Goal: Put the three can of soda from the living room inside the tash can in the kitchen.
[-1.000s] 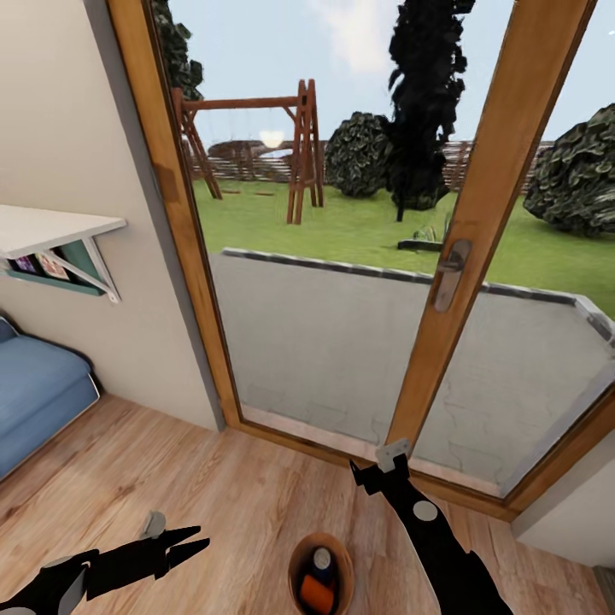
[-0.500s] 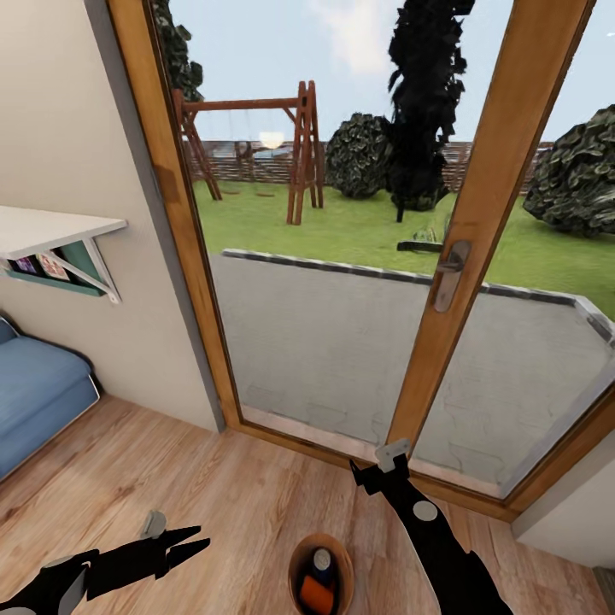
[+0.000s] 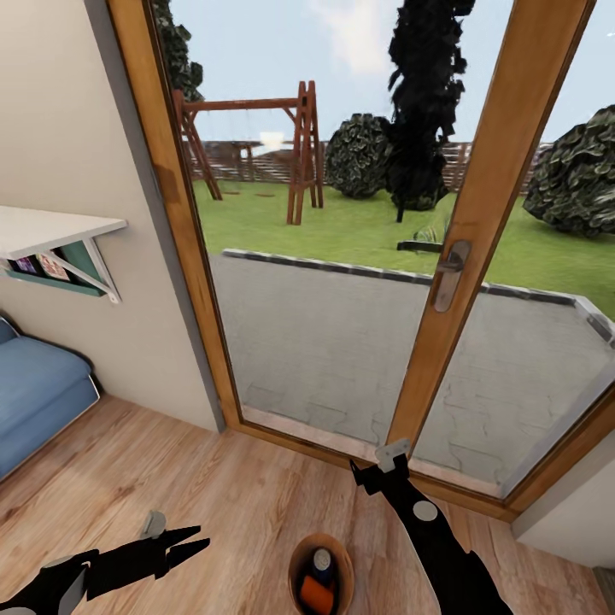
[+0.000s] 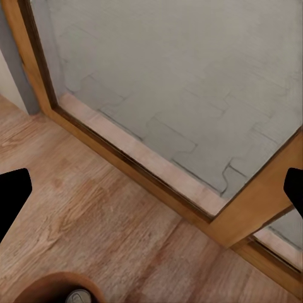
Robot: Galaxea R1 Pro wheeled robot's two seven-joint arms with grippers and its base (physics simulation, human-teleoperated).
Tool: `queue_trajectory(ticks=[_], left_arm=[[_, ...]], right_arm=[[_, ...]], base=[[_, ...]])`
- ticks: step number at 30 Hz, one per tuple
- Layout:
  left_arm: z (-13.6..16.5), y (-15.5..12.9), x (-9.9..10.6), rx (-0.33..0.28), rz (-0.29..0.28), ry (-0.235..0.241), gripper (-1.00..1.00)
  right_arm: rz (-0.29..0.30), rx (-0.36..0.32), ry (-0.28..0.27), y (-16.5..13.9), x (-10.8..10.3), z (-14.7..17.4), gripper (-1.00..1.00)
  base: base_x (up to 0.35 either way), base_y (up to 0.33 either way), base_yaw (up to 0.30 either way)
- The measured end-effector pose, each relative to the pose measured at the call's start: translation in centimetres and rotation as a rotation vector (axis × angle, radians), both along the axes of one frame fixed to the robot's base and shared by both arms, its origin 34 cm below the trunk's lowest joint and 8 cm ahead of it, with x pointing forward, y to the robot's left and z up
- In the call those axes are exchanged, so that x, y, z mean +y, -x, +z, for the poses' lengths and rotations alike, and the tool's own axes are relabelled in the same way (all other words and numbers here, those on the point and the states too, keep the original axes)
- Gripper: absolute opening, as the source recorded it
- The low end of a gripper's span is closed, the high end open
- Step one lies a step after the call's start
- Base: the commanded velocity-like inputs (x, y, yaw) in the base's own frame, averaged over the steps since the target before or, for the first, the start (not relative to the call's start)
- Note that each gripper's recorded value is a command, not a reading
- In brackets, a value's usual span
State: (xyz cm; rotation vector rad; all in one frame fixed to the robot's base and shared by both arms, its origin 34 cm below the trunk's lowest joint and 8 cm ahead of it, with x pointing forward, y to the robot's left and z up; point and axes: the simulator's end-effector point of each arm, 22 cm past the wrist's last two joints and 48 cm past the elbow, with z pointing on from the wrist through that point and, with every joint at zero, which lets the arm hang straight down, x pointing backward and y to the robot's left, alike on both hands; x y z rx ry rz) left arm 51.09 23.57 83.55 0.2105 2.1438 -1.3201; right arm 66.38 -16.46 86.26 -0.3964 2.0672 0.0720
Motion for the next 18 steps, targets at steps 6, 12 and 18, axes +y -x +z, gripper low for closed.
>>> queue_trajectory(ticks=[6,12,18], left_arm=[[-0.03,0.02,0.0,0.001,-0.001,-0.001,1.0],[-0.03,0.03,-0.03,0.001,-0.001,-0.001,1.0],[-0.03,0.03,-0.01,0.001,-0.001,-0.001,1.0]], right_arm=[[0.0,0.0,0.0,-0.01,-0.01,0.0,1.0],[0.0,0.0,0.0,0.02,-0.01,-0.02,1.0],[0.0,0.0,0.0,-0.01,-0.01,0.0,1.0]], base=[[0.0,0.0,0.0],[0.0,0.0,0.0],[0.0,0.0,0.0]])
